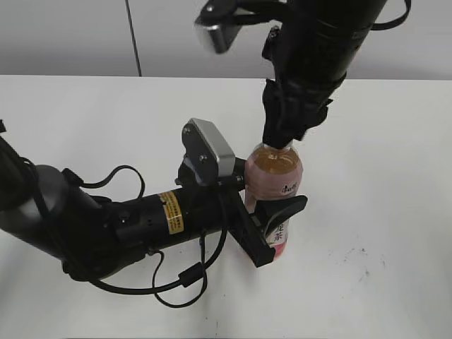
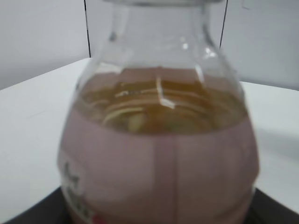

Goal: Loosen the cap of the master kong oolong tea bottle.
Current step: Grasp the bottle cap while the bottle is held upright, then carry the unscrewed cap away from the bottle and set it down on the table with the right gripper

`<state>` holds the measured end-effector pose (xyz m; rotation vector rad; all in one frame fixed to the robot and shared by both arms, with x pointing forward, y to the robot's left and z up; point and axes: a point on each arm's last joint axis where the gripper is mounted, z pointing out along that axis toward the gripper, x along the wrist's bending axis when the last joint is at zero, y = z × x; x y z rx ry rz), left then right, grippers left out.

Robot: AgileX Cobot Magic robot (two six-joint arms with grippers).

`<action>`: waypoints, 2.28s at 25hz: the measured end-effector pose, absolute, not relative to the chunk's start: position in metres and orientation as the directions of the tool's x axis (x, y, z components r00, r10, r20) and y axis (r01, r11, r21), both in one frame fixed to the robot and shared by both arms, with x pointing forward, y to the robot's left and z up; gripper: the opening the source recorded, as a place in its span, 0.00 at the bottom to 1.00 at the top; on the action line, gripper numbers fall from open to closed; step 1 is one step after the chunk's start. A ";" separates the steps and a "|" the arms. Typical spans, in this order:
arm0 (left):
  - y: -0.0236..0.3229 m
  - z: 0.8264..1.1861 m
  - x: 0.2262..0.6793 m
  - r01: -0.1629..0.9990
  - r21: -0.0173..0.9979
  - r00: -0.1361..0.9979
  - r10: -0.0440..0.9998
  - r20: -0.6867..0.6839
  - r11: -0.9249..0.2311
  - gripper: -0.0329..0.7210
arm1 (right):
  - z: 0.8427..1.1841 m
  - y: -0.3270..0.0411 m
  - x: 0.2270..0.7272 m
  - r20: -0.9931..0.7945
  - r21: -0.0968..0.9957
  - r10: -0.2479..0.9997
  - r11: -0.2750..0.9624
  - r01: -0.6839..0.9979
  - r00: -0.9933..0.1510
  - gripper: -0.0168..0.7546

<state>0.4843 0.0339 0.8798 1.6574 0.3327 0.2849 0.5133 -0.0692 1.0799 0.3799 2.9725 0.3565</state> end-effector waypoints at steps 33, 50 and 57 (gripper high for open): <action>0.034 0.880 0.484 0.051 0.994 0.925 0.380 -0.010 -0.098 0.57 | 1.063 -0.205 0.541 -0.083 0.169 0.939 0.343 0.924 -0.333 0.37; 0.034 0.880 0.484 0.048 0.994 0.928 0.373 -0.007 -0.101 0.57 | 0.885 -0.201 0.525 0.038 -0.007 0.970 0.239 0.971 -0.239 0.56; 0.034 0.880 0.483 0.046 0.994 0.929 0.370 -0.006 -0.101 0.60 | 0.885 -0.199 0.522 0.067 -0.032 0.964 0.259 0.965 -0.257 0.76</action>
